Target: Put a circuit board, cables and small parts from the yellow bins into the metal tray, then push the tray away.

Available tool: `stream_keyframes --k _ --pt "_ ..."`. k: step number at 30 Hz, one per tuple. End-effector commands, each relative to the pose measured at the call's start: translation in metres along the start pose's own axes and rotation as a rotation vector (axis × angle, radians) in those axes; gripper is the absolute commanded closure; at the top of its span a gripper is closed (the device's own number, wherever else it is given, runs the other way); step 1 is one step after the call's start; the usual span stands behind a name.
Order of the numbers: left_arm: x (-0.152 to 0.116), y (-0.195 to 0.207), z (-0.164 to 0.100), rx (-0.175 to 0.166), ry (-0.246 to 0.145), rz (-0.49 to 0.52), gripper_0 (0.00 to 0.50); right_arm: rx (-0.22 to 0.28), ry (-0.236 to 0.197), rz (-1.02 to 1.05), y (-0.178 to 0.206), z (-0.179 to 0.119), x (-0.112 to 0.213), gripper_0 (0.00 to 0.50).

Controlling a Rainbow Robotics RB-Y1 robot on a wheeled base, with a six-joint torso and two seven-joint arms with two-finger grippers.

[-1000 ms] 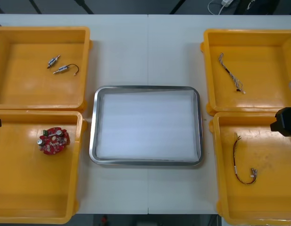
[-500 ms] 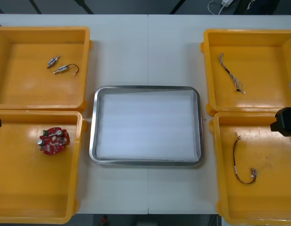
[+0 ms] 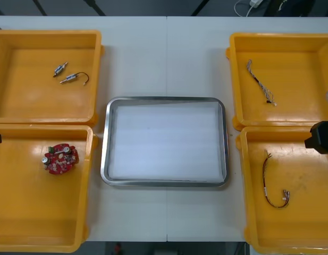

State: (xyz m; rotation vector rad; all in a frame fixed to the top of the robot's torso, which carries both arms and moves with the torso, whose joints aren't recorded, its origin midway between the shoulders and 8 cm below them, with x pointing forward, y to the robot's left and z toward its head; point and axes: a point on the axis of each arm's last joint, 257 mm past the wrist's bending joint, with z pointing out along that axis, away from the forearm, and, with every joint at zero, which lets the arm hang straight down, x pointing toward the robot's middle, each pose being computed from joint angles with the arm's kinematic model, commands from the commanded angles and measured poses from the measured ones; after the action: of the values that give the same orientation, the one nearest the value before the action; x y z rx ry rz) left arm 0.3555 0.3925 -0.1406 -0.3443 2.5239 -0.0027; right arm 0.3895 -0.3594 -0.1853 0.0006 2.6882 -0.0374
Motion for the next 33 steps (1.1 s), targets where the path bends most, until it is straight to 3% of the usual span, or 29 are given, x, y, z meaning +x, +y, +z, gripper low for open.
stream_keyframes --k 1,33 --pt "0.004 0.0017 -0.0049 0.002 -0.006 0.065 0.0 0.021 -0.026 0.048 -0.0137 -0.0092 -0.0056 0.0" --pt "0.004 0.0017 -0.0049 0.002 -0.006 0.065 0.0 0.021 -0.026 0.048 -0.0137 -0.0092 -0.0056 0.0"
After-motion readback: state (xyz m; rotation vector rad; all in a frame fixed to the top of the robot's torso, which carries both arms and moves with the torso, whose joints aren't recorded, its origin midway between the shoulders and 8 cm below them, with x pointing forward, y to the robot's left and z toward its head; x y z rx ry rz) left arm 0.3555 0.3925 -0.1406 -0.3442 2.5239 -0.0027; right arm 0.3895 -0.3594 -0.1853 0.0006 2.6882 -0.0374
